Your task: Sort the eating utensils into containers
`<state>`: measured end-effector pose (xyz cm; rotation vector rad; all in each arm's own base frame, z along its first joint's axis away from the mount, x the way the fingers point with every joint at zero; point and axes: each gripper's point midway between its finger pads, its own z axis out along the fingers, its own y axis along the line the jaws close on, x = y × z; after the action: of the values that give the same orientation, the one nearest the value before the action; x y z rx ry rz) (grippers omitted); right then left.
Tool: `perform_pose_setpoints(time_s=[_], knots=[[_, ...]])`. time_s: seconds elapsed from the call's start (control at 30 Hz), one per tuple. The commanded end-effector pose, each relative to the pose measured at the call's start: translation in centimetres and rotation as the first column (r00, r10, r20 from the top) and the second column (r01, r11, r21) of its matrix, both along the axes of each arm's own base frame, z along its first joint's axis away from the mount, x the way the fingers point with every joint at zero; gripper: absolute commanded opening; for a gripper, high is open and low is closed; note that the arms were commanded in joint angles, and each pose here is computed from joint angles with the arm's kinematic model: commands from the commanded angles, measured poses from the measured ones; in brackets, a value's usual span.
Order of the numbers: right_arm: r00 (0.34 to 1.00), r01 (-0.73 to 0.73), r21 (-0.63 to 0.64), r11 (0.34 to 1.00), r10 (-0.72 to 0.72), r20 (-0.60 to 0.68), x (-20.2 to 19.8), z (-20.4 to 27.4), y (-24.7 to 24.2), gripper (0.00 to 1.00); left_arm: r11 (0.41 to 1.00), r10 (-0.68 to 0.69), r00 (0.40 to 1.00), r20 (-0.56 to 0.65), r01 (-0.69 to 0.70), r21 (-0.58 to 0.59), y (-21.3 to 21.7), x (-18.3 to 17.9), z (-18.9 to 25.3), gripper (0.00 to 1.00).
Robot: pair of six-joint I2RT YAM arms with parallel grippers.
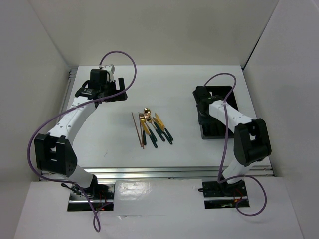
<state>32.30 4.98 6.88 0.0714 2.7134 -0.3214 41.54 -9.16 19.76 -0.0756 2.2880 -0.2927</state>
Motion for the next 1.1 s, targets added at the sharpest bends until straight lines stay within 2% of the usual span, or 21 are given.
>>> perform_pose_setpoints(time_s=[0.0, 0.13, 0.2, 0.27, 0.33, 0.43, 0.47, 0.5, 0.53, 0.57, 0.67, 0.87, 0.93, 1.0, 1.03, 1.07], knots=[[0.997, 0.013, -0.007, 1.000, -0.013, 0.081, 1.1, 2.3, -0.4, 0.41, 1.000, -0.010, 0.999, 0.053, 0.010, 0.017, 0.2, 1.0, 1.8, 1.00], [0.991, 0.004, 0.029, 1.000, -0.007, 0.132, 2.1, 4.1, 0.2, 0.48, 1.000, -0.017, 0.998, 0.053, 0.017, 0.011, 0.0, 0.9, 1.8, 1.00], [0.993, 0.004, 0.025, 1.000, -0.007, 0.118, 1.8, 4.2, 0.2, 0.48, 1.000, -0.017, 0.998, 0.053, 0.017, 0.011, 0.0, 0.9, 1.8, 1.00], [0.986, 0.017, 0.032, 0.999, -0.022, 0.162, 2.7, 5.9, 0.2, 0.50, 1.000, -0.017, 0.998, 0.053, 0.017, 0.011, 0.0, 0.9, 1.8, 1.00], [0.977, -0.032, 0.102, 0.994, 0.009, 0.212, 3.1, 7.5, 1.5, 0.53, 1.000, -0.024, 0.998, 0.052, 0.024, 0.006, -0.1, 0.9, 1.8, 1.00], [0.943, -0.126, 0.198, 0.972, 0.056, 0.327, 4.5, 10.6, 3.7, 0.64, 1.000, -0.031, 0.998, 0.051, 0.031, 0.000, -0.3, 0.8, 1.8, 1.00], [0.940, -0.165, 0.244, 0.956, 0.078, 0.331, 4.6, 10.7, 4.8, 0.67, 0.999, -0.041, 0.998, 0.050, 0.041, -0.007, -0.5, 0.8, 1.8, 1.00], [0.932, -0.201, 0.258, 0.945, 0.103, 0.347, 4.4, 11.2, 6.0, 0.74, 0.999, -0.041, 0.998, 0.050, 0.041, -0.007, -0.5, 0.8, 1.8, 1.00], [0.930, -0.218, 0.258, 0.941, 0.121, 0.347, 4.2, 11.2, 6.7, 0.86, 0.999, -0.041, 0.998, 0.050, 0.041, -0.007, -0.5, 0.8, 1.8, 1.00], [0.914, -0.273, 0.267, 0.924, 0.163, 0.372, 4.1, 11.8, 8.7, 0.90, 0.999, -0.041, 0.998, 0.050, 0.041, -0.007, -0.5, 0.8, 1.8, 1.00], [0.905, -0.319, 0.268, 0.909, 0.209, 0.371, 3.9, 11.1, 11.2, 1.00, 0.999, -0.035, 0.998, 0.058, 0.036, -0.016, -0.6, 0.9, 2.0, 1.00], [0.915, -0.358, 0.276, 0.892, 0.275, 0.296, 3.1, 7.7, 15.7, 1.00, 0.999, -0.029, 0.997, 0.065, 0.030, -0.024, -0.6, 0.8, 2.4, 1.00], [0.899, -0.401, 0.285, 0.870, 0.314, 0.305, 2.7, 7.8, 17.7, 1.00, 0.999, -0.029, 0.997, 0.065, 0.030, -0.024, -0.6, 0.8, 2.4, 1.00], [0.885, -0.434, 0.322, 0.841, 0.332, 0.326, 2.4, 8.0, 19.3, 0.93, 1.000, -0.022, 0.998, 0.066, 0.023, -0.019, -0.4, 0.9, 2.4, 1.00], [0.877, -0.455, 0.330, 0.827, 0.350, 0.330, 1.9, 7.8, 20.2, 0.82, 1.000, -0.022, 0.997, 0.075, 0.023, -0.020, -0.4, 0.8, 2.7, 1.00], [0.867, -0.469, 0.343, 0.814, 0.350, 0.355, 2.3, 8.2, 20.7, 0.77, 1.000, -0.022, 0.997, 0.075, 0.023, -0.020, -0.4, 0.8, 2.7, 1.00]])
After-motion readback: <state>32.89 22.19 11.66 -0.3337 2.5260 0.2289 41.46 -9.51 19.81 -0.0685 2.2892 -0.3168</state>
